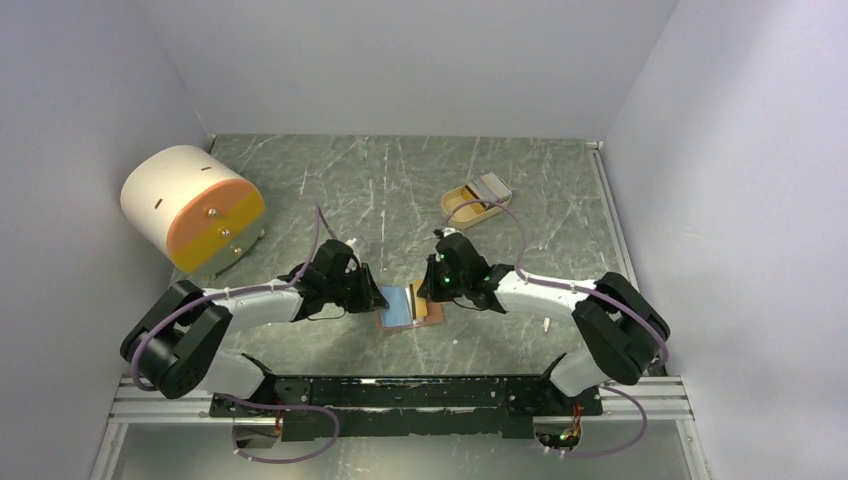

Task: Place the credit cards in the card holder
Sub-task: Insert the credit card into the card holder.

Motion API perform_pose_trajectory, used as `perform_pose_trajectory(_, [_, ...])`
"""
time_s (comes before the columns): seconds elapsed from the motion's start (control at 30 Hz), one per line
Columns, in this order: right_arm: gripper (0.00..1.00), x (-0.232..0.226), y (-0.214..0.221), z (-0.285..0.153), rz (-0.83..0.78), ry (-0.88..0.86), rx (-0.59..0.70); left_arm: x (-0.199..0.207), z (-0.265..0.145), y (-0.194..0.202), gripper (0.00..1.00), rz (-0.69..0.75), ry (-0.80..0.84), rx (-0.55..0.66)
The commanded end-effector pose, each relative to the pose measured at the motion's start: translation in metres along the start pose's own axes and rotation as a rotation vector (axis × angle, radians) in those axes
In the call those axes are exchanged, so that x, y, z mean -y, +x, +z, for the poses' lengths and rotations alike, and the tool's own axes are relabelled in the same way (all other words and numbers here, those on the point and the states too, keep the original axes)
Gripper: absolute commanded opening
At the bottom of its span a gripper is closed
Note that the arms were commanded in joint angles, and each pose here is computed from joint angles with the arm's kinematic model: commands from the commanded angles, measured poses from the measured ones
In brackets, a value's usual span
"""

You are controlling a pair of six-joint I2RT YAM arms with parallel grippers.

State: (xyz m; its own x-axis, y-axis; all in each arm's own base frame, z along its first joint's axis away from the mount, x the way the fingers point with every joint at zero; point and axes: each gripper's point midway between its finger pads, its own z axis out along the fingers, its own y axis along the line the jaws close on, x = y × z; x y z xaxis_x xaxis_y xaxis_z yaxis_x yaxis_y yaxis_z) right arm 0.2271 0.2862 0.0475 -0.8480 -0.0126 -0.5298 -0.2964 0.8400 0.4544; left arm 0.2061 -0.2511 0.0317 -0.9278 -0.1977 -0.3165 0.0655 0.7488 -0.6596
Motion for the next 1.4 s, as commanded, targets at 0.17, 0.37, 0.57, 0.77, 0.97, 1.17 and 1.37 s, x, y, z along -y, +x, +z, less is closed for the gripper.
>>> perform_pose_trajectory(0.17, [0.0,0.005,0.004,-0.002,0.165,-0.202,0.043,-0.009,0.0,-0.005,0.35,0.018,-0.024,0.022])
perform_pose_trajectory(0.37, [0.0,0.006,0.001,-0.003,0.213,-0.248,0.057,-0.009,0.002,-0.003,0.37,0.02,-0.005,0.019])
perform_pose_trajectory(0.57, [0.0,0.009,-0.011,-0.01,0.226,-0.242,0.11,-0.013,0.001,-0.003,0.31,0.021,-0.018,0.025])
perform_pose_trajectory(0.77, [0.0,0.005,-0.012,-0.008,0.255,-0.274,0.109,-0.012,0.003,0.0,0.3,0.019,-0.002,0.011])
perform_pose_trajectory(0.97, [0.0,0.008,-0.012,-0.003,0.258,-0.265,0.109,-0.01,0.004,0.0,0.3,0.022,0.008,0.008])
perform_pose_trajectory(1.17, [0.0,0.012,-0.011,0.003,0.257,-0.262,0.107,-0.009,0.007,0.001,0.3,0.02,0.017,-0.004])
perform_pose_trajectory(1.37, [0.0,0.018,-0.009,0.007,0.241,-0.244,0.108,-0.012,0.006,0.002,0.3,0.017,0.01,-0.005])
